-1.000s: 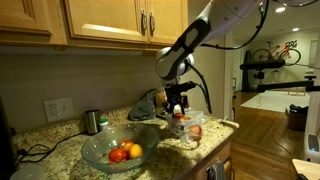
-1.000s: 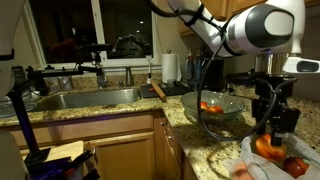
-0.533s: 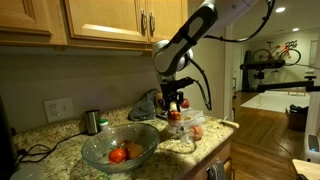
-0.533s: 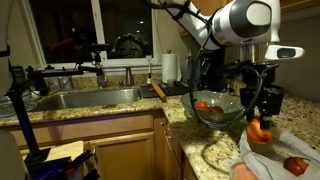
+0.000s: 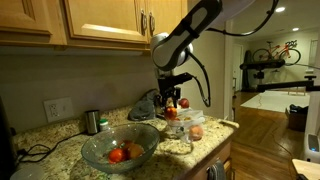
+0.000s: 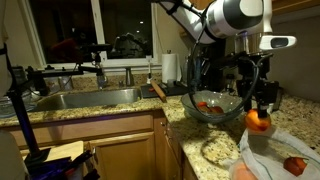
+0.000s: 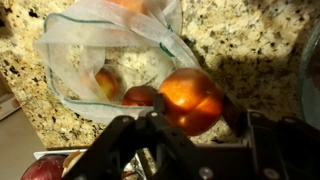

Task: Pick a peach from the bag and place it in the bowl

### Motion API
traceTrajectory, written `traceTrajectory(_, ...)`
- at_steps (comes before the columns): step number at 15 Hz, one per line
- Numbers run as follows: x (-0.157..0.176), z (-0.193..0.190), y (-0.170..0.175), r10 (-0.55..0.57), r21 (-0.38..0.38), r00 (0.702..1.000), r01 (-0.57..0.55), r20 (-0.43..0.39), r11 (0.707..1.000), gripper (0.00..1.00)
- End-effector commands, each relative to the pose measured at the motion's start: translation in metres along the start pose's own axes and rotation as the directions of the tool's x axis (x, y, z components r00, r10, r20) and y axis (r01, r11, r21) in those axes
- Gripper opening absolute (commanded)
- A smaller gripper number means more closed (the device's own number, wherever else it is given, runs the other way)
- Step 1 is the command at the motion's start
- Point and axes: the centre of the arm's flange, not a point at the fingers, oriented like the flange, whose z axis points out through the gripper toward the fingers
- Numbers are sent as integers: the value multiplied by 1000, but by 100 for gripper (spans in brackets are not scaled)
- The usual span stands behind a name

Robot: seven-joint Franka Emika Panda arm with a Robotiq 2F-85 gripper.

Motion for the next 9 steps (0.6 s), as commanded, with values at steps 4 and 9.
traceTrajectory(4,-10,-27,-5,-28,27,998,30,-57,999,35)
traceTrajectory(9,-8,-40,-22,-52,59,996,56,-78,997,35)
